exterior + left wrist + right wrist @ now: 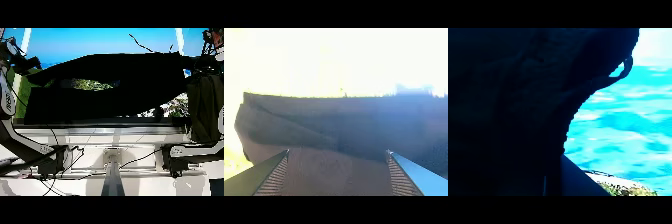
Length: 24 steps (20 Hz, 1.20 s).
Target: Fold the clothes and pants, and hang the long-sleeved shirts on hangers.
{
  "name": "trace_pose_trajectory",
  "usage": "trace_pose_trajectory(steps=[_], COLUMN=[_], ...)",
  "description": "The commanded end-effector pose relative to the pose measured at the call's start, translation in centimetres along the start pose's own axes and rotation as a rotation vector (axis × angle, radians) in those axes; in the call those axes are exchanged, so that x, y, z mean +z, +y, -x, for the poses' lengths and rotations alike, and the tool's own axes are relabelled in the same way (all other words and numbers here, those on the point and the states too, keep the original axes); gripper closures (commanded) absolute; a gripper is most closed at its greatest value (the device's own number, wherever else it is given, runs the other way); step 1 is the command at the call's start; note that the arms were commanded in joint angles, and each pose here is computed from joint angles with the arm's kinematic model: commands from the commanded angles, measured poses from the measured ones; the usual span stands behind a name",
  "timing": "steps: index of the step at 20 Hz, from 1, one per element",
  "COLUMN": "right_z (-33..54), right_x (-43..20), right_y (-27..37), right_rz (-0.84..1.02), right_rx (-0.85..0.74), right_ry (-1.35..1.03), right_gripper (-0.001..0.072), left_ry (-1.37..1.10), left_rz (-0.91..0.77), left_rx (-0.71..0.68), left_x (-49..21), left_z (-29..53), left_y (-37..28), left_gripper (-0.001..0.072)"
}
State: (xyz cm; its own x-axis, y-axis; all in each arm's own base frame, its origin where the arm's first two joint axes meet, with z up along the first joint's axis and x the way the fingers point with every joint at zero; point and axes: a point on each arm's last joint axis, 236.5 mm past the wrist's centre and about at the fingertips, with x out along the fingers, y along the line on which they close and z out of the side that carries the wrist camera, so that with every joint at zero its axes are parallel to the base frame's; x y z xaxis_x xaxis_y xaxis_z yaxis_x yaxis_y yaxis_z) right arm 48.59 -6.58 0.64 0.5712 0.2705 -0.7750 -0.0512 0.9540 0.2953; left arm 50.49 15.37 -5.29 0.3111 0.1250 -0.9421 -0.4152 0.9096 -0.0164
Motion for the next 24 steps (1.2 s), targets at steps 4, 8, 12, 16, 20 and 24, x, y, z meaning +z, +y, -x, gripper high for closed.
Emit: trace_pose_trajectory(steps=[4, 8, 12, 16, 20, 24], right_z=[0.0, 0.0, 0.0, 0.0, 0.0, 0.0], right_x=[0.0, 0.0, 0.0, 0.0, 0.0, 0.0], right_y=[0.0, 0.0, 0.0, 0.0, 0.0, 0.0], right_rz=[0.000, 0.000, 0.000, 0.000, 0.000, 0.000], right_rx=[0.000, -0.001, 0.000, 0.000, -0.001, 0.000], right_ry=[0.000, 0.000, 0.001, 0.000, 0.000, -0.001], right_gripper=[0.0689, 0.0689, 0.0689, 0.0689, 0.0689, 0.0689], left_ry=[-0.043, 0.045, 0.069, -0.010, -0.008, -0.068], left_rz=[0.164, 0.477, 0.575, 0.608, 0.565, 0.483], left_rx=[0.026, -0.046, -0.127, -0.186, -0.196, -0.242], left_x=[1.8, 0.5, 0.5, 2.7, 2.6, 4.1], left_z=[0.1, 0.4, -1.5, -3.2, -3.9, -2.5], left_y=[3.6, 5.9, 5.9, 4.8, 4.6, 3.7], left_gripper=[-0.0001, 0.0005, 0.0012, 0.0145, 0.0597, 0.0693])
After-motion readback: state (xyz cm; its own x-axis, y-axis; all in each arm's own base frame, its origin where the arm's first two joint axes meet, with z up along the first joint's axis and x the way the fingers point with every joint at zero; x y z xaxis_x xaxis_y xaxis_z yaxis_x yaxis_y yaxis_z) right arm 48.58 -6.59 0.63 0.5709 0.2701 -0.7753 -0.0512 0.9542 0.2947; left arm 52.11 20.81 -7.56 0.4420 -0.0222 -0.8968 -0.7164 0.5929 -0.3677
